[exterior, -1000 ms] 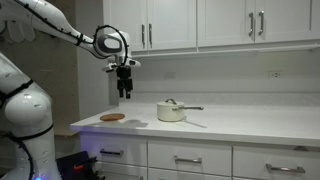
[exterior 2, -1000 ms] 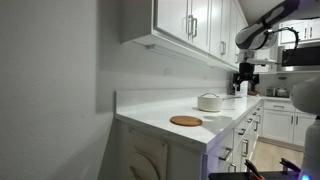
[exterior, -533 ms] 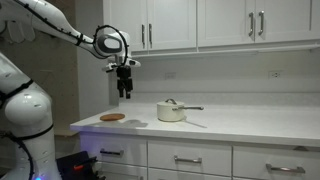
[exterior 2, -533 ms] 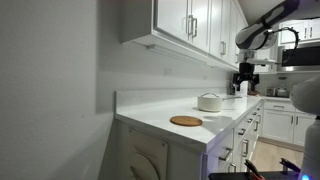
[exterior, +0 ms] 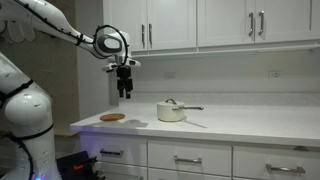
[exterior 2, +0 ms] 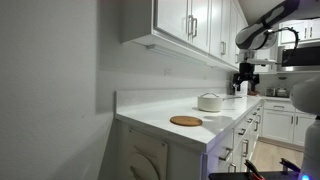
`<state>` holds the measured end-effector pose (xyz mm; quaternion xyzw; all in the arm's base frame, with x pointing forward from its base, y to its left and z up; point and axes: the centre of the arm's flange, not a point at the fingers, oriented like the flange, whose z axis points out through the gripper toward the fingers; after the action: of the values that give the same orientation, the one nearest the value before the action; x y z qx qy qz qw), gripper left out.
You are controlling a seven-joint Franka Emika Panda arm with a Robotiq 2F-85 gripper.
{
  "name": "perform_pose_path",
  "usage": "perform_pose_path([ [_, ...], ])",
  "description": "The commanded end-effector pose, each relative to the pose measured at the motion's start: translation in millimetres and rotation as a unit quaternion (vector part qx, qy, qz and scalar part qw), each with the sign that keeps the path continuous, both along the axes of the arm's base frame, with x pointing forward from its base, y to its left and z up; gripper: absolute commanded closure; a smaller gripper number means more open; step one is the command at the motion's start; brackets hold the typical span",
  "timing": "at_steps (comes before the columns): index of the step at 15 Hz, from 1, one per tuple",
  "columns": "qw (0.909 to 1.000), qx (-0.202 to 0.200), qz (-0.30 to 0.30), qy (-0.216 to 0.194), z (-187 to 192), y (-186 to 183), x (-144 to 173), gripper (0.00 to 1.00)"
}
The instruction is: Pick up the white lid off the white pot and put it on the countertop.
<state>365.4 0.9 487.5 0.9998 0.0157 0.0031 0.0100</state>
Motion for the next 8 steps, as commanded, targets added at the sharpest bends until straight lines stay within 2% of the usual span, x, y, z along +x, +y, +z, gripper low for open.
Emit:
perform_pose_path([
  [1,0.9994,-0.011,0.020,-0.025,7.3,-16.2,5.6,0.00],
  [5,0.9957,-0.019,0.067,-0.061,10.3,-33.0,20.1,0.00],
  [8,0.9899,-0.016,0.127,-0.061,9.9,-40.4,25.1,0.00],
])
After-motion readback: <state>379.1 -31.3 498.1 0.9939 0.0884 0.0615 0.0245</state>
